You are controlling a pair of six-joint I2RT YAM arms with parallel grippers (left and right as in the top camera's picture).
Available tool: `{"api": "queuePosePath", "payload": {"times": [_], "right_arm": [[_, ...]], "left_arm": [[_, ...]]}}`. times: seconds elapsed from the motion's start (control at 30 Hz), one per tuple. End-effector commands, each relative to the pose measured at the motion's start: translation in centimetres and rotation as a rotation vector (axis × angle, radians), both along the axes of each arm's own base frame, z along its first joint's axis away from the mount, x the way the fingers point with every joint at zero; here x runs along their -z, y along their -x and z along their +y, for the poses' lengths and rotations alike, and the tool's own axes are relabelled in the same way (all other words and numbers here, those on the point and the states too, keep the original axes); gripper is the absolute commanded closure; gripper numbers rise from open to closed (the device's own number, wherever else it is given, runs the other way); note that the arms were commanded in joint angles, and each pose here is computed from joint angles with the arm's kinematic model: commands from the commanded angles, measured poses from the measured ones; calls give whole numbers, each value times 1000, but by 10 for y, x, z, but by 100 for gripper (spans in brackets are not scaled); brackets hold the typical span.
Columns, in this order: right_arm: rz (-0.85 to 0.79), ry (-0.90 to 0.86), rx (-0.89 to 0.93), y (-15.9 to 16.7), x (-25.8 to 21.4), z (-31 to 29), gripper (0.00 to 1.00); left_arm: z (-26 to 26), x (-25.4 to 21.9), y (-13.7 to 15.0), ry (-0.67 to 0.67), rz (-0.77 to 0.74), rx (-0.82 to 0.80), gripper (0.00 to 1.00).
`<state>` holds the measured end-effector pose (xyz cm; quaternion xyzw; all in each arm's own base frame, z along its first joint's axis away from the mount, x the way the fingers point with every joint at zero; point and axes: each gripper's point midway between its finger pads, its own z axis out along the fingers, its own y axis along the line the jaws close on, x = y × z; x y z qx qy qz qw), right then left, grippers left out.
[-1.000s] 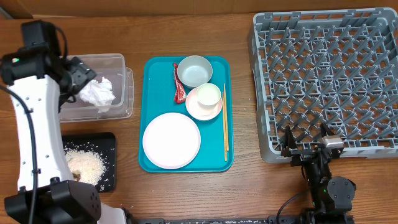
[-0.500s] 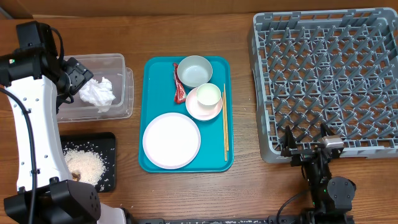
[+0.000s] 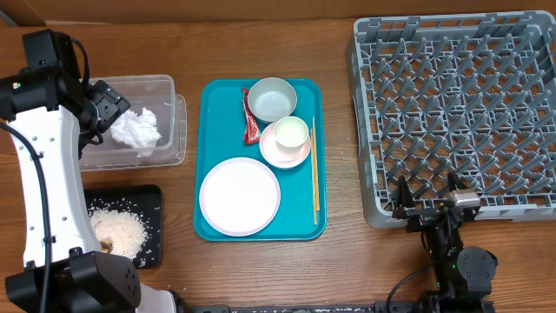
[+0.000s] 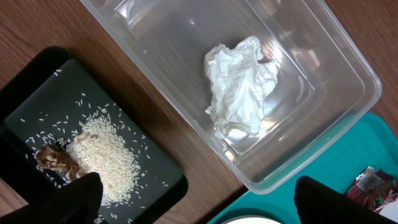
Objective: Sort waste into correct bins and load items into the dishwasher
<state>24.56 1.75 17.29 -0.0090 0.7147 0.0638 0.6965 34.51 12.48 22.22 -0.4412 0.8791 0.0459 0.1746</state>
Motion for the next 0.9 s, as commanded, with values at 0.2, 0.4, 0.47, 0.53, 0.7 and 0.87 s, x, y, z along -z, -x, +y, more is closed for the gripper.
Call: {"api": "queuePosePath", "payload": {"times": [0.2,0.4,0.47,0.53,0.7,0.87], "right_arm": [[-15,2,-63,1,-1,11,0],[-190,46,-572,40,-38,90,0],[-248,92,-821,73,-45,120,0],[-264,127,-1018,102,-41,138,0],[-364,251,-1296,152,-42,152,0],[-432,334,-1376,170,-43,154,0]], "left_arm": [[2,-1,-1,-6,-4,-15,0],[2,-1,-1,-6,-4,-15,0],[2,-1,-1,-6,-4,-16,0],[2,-1,-1,-6,-4,-16,0],[2,-1,-1,-6,-4,-16,0],[2,-1,-1,-6,-4,-16,0]]}}
